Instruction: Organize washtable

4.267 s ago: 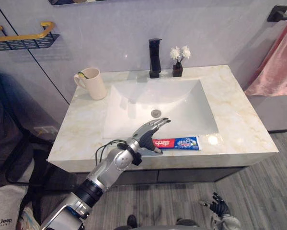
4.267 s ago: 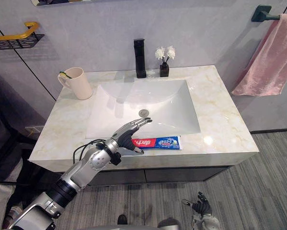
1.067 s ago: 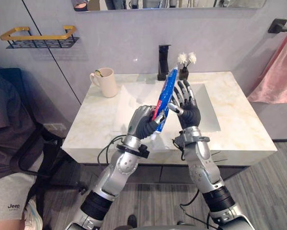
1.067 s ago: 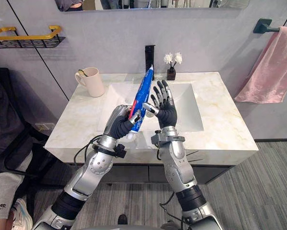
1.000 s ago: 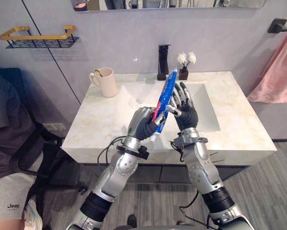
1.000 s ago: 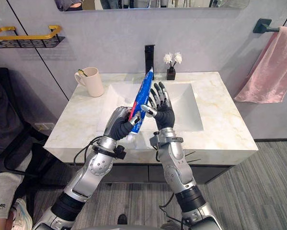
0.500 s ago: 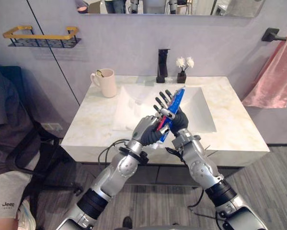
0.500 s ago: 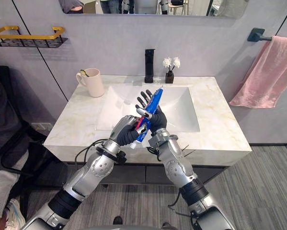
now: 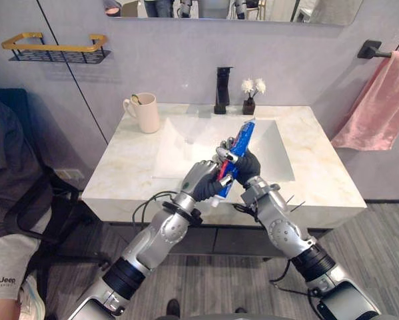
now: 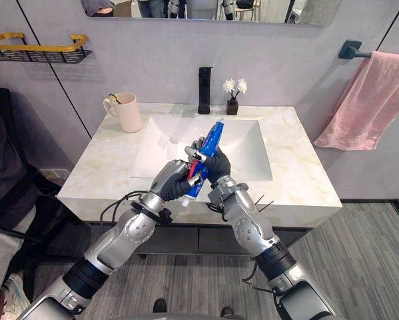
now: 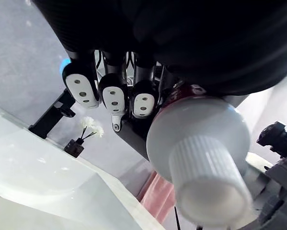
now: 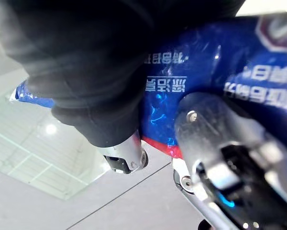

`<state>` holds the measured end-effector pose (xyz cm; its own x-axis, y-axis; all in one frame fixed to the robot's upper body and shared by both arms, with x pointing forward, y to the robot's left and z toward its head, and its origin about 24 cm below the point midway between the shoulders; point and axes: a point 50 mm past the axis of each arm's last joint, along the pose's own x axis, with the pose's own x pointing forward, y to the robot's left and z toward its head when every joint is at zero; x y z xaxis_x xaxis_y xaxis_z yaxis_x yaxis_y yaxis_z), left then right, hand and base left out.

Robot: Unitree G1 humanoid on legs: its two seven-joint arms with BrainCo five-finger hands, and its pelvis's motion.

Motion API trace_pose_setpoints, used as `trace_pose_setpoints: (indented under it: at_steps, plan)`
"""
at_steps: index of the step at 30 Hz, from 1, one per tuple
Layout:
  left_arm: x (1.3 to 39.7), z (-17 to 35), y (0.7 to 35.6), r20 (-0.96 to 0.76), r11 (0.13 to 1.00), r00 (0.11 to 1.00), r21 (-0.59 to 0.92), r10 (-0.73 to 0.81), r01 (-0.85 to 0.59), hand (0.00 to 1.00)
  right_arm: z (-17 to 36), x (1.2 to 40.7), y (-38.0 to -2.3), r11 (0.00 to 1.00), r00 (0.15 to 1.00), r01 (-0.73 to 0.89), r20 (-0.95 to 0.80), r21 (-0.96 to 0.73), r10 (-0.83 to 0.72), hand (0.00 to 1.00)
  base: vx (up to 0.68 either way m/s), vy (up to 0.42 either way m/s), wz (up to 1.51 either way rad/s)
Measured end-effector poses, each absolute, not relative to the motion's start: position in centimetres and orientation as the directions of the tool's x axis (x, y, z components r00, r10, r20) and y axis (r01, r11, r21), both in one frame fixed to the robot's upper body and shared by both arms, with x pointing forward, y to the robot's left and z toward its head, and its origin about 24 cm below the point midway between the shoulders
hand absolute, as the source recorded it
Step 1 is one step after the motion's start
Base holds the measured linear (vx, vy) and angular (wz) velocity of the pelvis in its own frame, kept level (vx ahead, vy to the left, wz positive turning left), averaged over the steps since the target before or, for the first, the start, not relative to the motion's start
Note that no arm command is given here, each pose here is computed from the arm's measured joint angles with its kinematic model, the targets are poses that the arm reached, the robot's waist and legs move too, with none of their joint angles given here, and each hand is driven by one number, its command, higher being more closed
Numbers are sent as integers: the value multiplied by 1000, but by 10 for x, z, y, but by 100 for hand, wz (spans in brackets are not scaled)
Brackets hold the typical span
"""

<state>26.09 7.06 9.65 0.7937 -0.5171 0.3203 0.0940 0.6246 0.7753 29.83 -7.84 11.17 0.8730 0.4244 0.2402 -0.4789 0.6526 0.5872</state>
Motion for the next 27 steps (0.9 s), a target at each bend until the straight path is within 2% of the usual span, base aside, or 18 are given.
trace_pose_setpoints:
  at_steps: [2, 3, 9, 11, 14, 17, 20, 24, 27]
  plan:
    - [262, 98, 71, 331, 639, 798, 765, -503, 86, 100, 114, 299, -78, 657, 872, -484, 256, 578, 417, 100, -18, -4, 0]
    - [262, 99, 71, 339, 645, 797, 760, -499, 80, 0, 116, 299, -78, 656, 868, -492, 270, 572, 416, 100, -35, -9, 0]
    - [257, 103, 82, 384, 711, 822, 702, -419, 35, 0, 124, 300, -84, 674, 877, -481, 315, 561, 364, 100, -2, -2, 1]
    - [256, 107, 95, 417, 740, 841, 672, -344, -31, 0, 126, 303, -101, 689, 900, -430, 334, 584, 279, 100, -14, -11, 5]
    - [260, 114, 134, 466, 747, 869, 635, -166, -197, 0, 130, 305, -141, 726, 927, -315, 363, 611, 96, 100, -4, -2, 1]
    - [252, 123, 160, 518, 736, 854, 592, -38, -327, 0, 134, 299, -165, 758, 920, -256, 391, 600, 1, 100, 0, 0, 0]
    - [245, 126, 176, 536, 726, 843, 567, 31, -388, 0, 136, 294, -174, 775, 914, -241, 406, 584, -22, 100, 0, 0, 0]
    - [232, 125, 216, 535, 734, 806, 436, 253, -520, 0, 130, 289, -189, 802, 918, -173, 389, 572, -79, 100, 0, 0, 0]
    - [214, 118, 250, 500, 695, 754, 353, 427, -627, 0, 126, 280, -205, 809, 914, -112, 379, 576, -144, 100, -5, -12, 3]
